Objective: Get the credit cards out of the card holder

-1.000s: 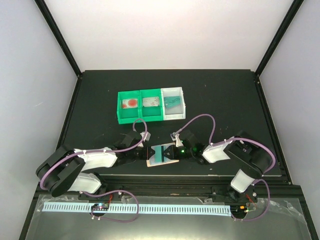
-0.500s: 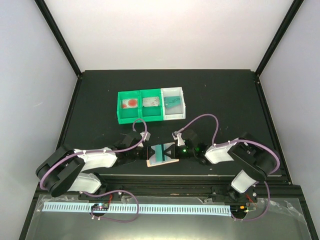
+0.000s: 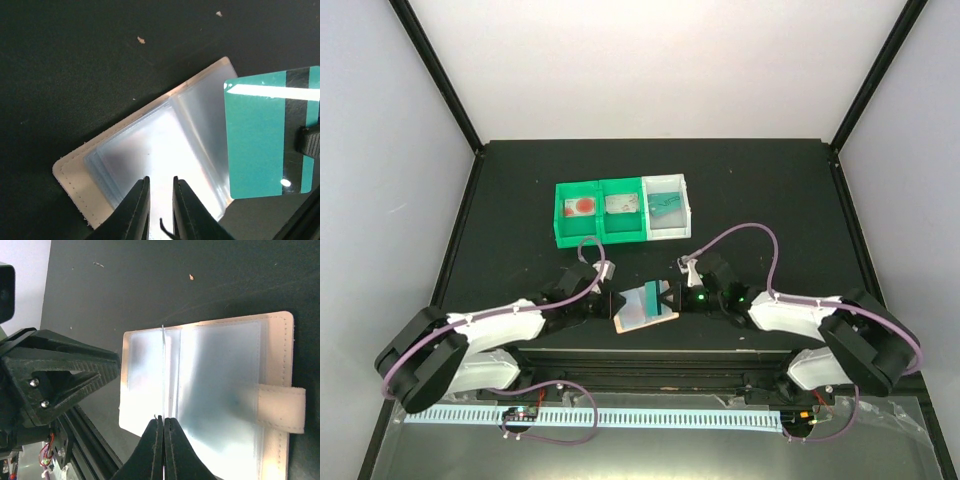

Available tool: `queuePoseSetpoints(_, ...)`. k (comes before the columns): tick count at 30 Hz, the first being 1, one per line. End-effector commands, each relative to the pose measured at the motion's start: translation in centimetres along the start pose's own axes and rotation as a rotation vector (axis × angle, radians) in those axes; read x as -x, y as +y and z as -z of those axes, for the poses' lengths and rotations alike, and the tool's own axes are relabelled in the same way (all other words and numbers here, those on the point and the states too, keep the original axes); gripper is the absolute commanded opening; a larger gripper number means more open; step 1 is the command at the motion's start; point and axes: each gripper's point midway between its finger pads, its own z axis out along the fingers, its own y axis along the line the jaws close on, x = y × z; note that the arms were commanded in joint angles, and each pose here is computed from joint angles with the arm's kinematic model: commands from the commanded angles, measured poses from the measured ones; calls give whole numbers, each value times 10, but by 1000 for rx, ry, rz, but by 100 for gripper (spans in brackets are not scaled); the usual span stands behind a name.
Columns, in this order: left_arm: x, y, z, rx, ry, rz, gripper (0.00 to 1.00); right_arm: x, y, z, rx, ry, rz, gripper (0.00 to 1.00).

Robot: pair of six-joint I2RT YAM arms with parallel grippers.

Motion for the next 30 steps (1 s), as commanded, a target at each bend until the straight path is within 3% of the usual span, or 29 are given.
queuePoseSetpoints(1,25,-20,15,-28,-76,-65,19,8,5,11,-35,-19,24,1)
queuePoseSetpoints(8,49,-54,44,-117,-187,-233,23,17,36,31,50,-47,-15,1)
queuePoseSetpoints(18,48,-122,94,-253,-449,-731,28,39,89,69,186,-111,-111,1)
queuePoseSetpoints(23,47,-135,112,-226,-580,-885,30,46,102,84,231,-152,-144,1)
queuePoseSetpoints(30,44,-151,116,-170,-638,-1131,38,46,114,92,279,-143,-171,1)
